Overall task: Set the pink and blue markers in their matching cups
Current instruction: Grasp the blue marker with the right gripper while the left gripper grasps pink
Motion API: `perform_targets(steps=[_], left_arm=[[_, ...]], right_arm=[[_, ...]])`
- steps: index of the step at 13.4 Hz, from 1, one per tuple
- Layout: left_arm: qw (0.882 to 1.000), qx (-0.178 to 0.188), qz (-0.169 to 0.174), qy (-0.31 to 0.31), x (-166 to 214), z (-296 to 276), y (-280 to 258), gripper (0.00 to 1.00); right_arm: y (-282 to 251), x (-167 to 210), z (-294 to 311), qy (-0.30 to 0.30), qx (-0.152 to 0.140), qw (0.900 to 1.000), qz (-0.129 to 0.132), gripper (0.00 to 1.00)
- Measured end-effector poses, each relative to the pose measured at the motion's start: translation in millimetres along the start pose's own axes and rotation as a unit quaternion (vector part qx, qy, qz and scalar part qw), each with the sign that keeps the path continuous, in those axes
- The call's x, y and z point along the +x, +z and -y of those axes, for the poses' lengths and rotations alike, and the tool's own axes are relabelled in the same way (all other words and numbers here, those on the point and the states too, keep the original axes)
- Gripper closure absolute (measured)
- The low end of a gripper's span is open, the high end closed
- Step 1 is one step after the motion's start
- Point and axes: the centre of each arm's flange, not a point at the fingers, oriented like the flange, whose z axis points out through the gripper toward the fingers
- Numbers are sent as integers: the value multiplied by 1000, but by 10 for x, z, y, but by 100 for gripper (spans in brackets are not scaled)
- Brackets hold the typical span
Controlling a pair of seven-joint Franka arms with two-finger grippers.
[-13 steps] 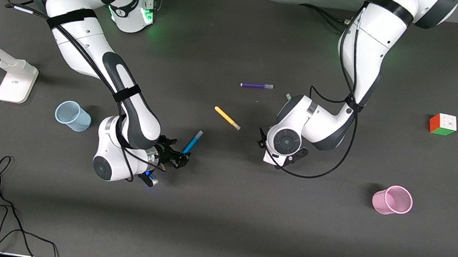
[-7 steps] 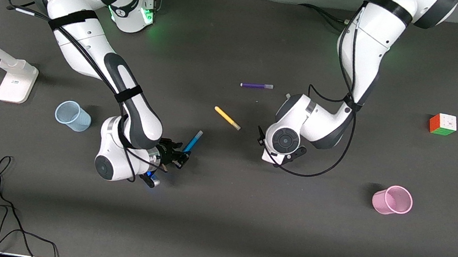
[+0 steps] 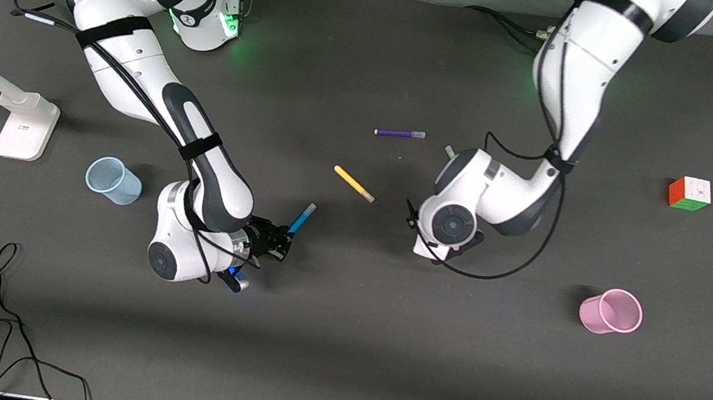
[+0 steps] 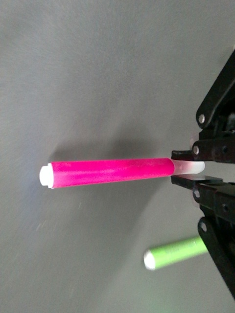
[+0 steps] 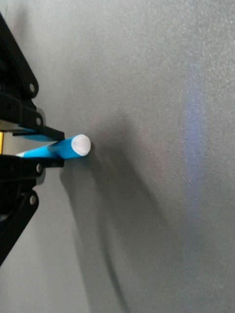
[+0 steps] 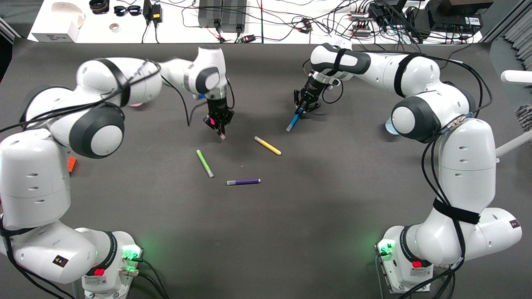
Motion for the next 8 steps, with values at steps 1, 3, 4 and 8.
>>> perform_targets(steps=[1, 3, 4, 8], left_arm=[[1000, 4, 6, 6, 64, 77, -305, 85], [999, 9, 24, 20, 307, 384, -1069, 99], [999, 6, 34, 35, 496, 631, -1462, 99], [995, -38, 44, 80, 1237, 1537, -2361, 99]], right_arm=[[1, 1, -1, 0, 0, 1000, 0, 84], [-9, 3, 2, 0, 1, 1000, 0, 84], [-26, 9, 4, 0, 2, 1000, -1, 84], [-75, -2, 25, -2, 6, 1000, -4, 84]])
